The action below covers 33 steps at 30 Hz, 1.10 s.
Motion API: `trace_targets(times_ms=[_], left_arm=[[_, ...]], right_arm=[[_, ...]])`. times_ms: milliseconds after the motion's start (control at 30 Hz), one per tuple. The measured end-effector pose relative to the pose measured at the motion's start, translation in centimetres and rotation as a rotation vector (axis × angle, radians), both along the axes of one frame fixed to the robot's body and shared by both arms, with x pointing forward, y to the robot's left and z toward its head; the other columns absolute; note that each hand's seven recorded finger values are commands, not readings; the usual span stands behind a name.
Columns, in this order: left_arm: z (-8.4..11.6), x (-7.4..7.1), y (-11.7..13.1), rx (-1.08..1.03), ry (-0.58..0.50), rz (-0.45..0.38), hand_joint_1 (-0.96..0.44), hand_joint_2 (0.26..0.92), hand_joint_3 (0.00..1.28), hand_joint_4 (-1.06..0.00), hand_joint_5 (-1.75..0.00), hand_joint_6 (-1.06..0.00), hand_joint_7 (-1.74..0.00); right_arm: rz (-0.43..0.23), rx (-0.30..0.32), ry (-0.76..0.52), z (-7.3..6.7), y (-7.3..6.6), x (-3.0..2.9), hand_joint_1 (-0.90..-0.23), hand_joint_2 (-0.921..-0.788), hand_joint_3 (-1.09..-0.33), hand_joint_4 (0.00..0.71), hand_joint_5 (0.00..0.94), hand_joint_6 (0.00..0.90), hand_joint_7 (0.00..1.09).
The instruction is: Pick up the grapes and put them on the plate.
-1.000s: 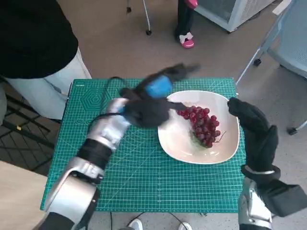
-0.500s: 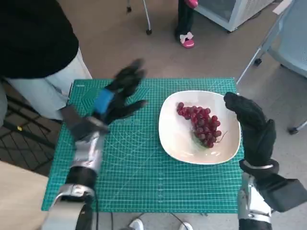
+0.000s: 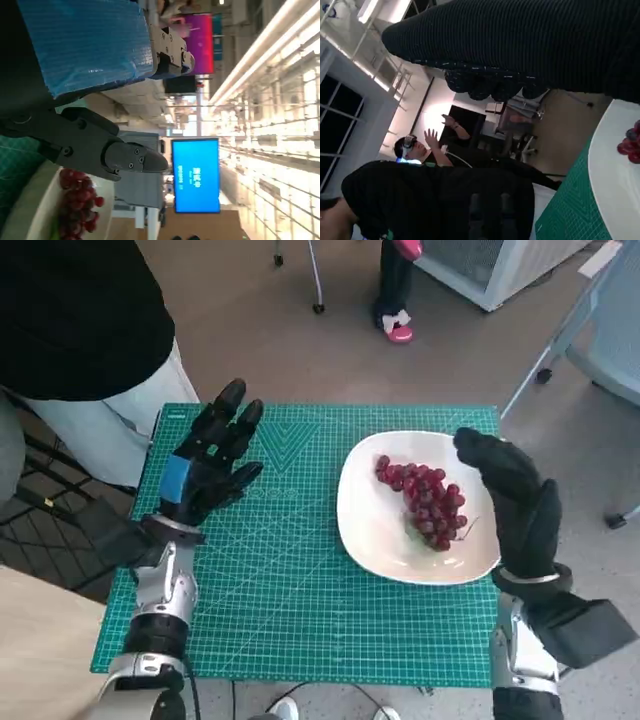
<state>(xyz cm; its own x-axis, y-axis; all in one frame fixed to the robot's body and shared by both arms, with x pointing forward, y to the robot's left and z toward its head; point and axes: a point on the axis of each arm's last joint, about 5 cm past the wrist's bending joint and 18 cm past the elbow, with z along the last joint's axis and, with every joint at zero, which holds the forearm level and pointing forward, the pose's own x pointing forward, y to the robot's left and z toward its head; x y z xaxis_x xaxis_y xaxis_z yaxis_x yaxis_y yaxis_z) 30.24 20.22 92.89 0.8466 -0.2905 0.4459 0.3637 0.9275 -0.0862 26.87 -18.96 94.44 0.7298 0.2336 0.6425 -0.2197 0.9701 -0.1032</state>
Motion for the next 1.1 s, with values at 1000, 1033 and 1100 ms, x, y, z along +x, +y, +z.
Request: trace_targets(times_ms=[1000, 1033, 1100], left_arm=[[-0.63, -0.47, -0.49, 0.015, -0.006, -0.033, -0.32, 0.921, 0.20, -0.32, 0.00, -0.38, -0.02], [-0.67, -0.50, -0.53, 0.014, -0.006, -0.032, -0.32, 0.921, 0.21, -0.32, 0.00, -0.39, -0.02], [-0.78, -0.57, -0.63, 0.012, -0.005, -0.032, -0.32, 0.921, 0.21, -0.32, 0.00, -0.39, -0.02]], right_arm=[[0.066, -0.008, -0.023, 0.78, -0.04, 0.99, -0.614, -0.921, -0.886, 0.369, 0.000, 0.140, 0.21], [0.066, -0.007, -0.023, 0.78, -0.06, 0.99, -0.615, -0.921, -0.886, 0.369, 0.000, 0.138, 0.21], [0.066, -0.006, -0.024, 0.79, -0.09, 0.99, -0.616, -0.921, -0.886, 0.368, 0.000, 0.136, 0.21]])
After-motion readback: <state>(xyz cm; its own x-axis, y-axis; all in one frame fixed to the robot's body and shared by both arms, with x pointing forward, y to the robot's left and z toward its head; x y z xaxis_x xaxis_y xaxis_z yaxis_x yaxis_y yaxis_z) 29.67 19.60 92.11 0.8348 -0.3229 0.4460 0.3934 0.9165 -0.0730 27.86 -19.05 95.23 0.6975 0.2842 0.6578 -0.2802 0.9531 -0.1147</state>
